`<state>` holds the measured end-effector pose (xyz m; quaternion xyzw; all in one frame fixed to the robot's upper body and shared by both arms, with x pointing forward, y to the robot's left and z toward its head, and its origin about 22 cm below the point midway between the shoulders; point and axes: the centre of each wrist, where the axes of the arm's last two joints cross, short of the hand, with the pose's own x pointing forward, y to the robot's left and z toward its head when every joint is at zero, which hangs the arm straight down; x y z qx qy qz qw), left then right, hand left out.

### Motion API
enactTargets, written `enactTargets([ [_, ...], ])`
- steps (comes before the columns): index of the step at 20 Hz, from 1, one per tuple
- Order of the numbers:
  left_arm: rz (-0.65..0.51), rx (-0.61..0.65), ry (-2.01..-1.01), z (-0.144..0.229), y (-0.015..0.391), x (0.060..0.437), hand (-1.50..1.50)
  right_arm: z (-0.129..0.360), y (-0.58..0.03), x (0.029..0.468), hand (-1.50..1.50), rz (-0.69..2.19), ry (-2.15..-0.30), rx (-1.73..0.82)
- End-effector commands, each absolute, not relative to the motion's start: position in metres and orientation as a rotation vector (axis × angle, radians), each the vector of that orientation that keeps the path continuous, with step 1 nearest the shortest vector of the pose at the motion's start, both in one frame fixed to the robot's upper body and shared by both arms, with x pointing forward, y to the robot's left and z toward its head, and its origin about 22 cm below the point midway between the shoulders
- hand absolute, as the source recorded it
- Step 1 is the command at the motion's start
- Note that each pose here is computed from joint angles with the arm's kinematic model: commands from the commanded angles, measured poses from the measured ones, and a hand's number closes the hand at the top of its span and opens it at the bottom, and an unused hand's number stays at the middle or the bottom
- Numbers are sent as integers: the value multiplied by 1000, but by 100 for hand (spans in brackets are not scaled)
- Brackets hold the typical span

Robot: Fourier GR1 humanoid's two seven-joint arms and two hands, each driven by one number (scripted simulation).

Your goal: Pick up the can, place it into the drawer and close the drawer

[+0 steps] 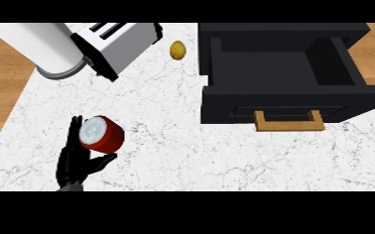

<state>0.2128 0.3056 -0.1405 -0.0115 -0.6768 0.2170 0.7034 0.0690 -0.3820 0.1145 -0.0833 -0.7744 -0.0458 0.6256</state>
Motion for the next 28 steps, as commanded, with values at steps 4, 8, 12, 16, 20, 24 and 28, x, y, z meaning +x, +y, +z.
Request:
enactTargets([
  [4,509,-133,-1525,-129,309,242,150,107,-376,61,-150,-96,-1782,-166],
  [8,467,-245,-1528,-119,277,259,150,122,-364,56,-150,-102,-1780,-174],
  [12,401,-278,-1605,-118,285,260,150,119,-366,59,-150,-104,-1780,-154],
  [16,394,-303,-1667,-96,276,264,150,116,-390,51,-150,-112,-1781,-168],
  [20,373,-284,-1633,-73,261,290,150,115,-365,58,-150,-124,-1766,-188],
  [24,329,-263,-1575,-54,241,294,150,119,-367,55,-150,-132,-1790,-181],
  [28,309,-248,-1601,-19,223,310,150,105,-373,54,-150,-140,-1769,-190],
])
